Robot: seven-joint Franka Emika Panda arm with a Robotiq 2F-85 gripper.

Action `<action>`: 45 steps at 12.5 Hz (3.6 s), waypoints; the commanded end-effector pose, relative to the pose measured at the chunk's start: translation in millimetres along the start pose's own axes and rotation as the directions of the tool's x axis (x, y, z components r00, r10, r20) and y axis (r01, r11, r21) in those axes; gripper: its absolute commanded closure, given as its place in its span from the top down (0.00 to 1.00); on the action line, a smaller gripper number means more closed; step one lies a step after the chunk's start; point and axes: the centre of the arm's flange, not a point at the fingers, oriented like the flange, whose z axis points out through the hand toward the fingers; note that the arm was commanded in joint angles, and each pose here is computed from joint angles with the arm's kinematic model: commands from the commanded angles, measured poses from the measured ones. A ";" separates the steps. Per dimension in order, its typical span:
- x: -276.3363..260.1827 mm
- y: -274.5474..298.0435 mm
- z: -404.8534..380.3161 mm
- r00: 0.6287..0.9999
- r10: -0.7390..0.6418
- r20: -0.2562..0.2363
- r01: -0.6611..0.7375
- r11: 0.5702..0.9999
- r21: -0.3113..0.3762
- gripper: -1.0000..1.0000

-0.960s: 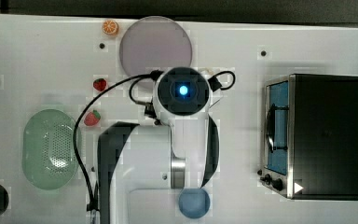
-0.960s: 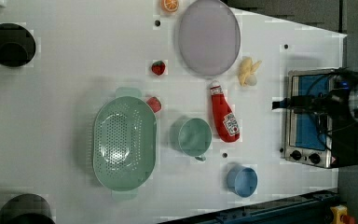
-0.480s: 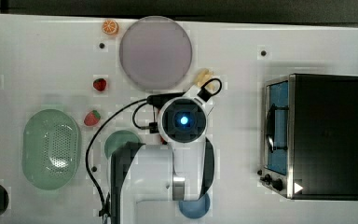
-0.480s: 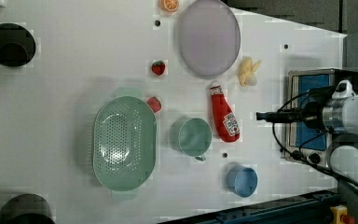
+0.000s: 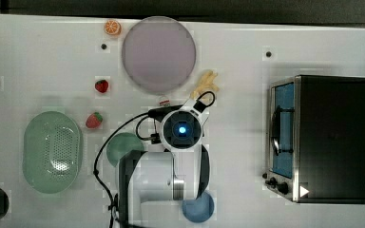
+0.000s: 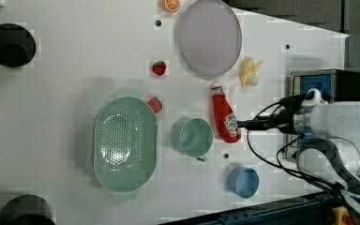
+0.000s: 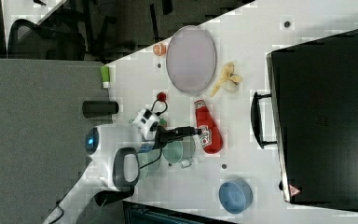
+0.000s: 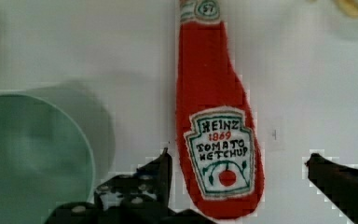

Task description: Pick Ketchup from the table and place it in strainer.

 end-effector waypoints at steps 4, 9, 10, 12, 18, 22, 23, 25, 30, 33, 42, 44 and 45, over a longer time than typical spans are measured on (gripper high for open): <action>8.2 4.2 59.1 0.999 -0.045 -0.027 0.045 0.999 0.009 1.00; 5.5 5.6 97.7 0.999 -0.036 -0.034 0.037 0.999 0.018 0.96; 7.0 3.5 96.6 0.998 -0.040 -0.038 0.041 0.999 0.018 0.84; 7.4 2.9 94.1 0.998 -0.041 -0.042 0.041 0.999 0.016 0.61; 11.2 8.6 35.7 0.998 -0.035 -0.048 0.035 0.999 -0.004 0.60; 1.2 -0.3 -69.8 0.999 -0.048 -0.005 0.048 0.998 -0.028 0.60; -4.4 -5.3 -94.4 0.999 -0.033 0.013 0.034 0.999 -0.033 0.60; -11.9 -22.4 -133.0 0.999 0.037 0.030 -0.036 0.998 -0.047 0.60; -8.6 -114.5 -157.9 0.998 0.065 -0.013 -0.066 0.994 -0.088 0.60; -8.6 -177.6 -147.6 0.987 0.162 -0.015 -0.163 0.983 -0.090 0.60; -7.9 -342.3 -75.0 0.970 0.242 -0.015 -0.239 0.967 0.089 0.60; -13.2 -363.2 -52.7 0.965 0.261 0.015 -0.260 0.958 0.123 0.60; -15.2 -370.5 -41.3 0.962 0.271 0.033 -0.273 0.953 0.136 0.60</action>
